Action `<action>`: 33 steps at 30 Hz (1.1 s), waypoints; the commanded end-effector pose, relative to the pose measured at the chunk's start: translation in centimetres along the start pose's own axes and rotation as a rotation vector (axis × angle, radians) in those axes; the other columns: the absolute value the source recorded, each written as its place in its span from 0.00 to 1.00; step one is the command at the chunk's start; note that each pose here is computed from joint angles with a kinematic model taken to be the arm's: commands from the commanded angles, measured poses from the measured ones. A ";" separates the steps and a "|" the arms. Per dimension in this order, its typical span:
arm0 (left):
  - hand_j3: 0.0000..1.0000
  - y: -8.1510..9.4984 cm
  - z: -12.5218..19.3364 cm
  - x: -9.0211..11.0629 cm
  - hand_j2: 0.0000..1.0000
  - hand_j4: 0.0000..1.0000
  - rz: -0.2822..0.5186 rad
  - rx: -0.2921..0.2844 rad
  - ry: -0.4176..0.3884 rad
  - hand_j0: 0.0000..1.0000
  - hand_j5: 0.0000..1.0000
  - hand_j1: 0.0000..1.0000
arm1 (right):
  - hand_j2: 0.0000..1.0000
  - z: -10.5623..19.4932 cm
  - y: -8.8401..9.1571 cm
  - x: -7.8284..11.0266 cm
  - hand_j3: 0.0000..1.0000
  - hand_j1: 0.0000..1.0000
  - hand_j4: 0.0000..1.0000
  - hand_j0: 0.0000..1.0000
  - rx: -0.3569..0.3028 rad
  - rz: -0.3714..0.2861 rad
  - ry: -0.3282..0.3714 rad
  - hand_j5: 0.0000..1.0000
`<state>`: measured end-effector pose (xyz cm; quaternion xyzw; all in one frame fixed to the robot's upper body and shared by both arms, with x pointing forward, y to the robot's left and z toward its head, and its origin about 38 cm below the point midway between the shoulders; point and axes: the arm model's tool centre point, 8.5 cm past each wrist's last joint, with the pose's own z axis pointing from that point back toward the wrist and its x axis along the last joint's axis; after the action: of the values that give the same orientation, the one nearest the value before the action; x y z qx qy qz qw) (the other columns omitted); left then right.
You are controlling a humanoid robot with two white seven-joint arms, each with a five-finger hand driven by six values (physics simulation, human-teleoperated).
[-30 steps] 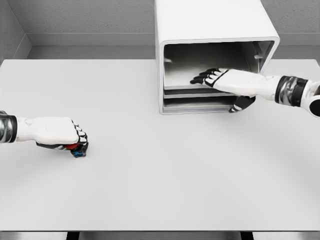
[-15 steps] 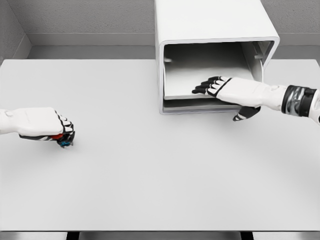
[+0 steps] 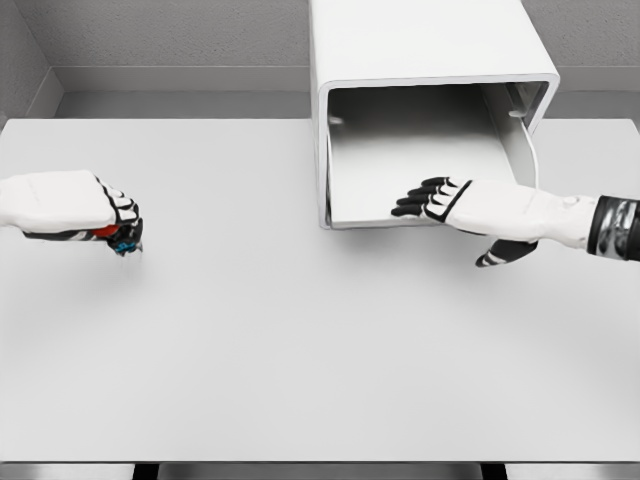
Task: Slide open multi-storey tabletop storage cabinets and put open load switch and slide close multi-storey tabletop storage cabinets
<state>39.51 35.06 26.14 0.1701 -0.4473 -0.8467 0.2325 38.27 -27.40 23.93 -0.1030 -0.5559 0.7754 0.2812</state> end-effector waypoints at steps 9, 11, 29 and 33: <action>0.36 4.8 1.9 -1.0 0.36 0.36 0.025 0.149 0.014 0.36 0.36 0.36 | 1.00 2.0 -0.2 -0.5 1.00 1.00 1.00 1.00 0.015 0.066 0.022 1.00; 0.36 5.1 2.1 -1.1 0.36 0.36 0.022 0.157 0.016 0.36 0.36 0.36 | 1.00 2.1 -0.2 -0.5 1.00 1.00 1.00 1.00 0.014 0.064 0.021 1.00; 0.36 5.7 2.4 -1.1 0.36 0.36 0.022 0.174 0.018 0.36 0.36 0.36 | 1.00 7.1 -0.2 -1.2 1.00 1.00 1.00 1.00 -0.027 0.047 0.039 1.00; 0.36 6.7 2.3 -0.7 0.36 0.36 0.004 0.197 0.002 0.36 0.36 0.36 | 1.00 9.2 -1.2 -1.5 1.00 1.00 1.00 1.00 -0.095 0.017 0.063 1.00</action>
<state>40.73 33.99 33.29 0.1989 -0.5231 -0.8001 0.2159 35.38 -34.60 26.68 -0.1267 -0.5748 0.7544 0.2906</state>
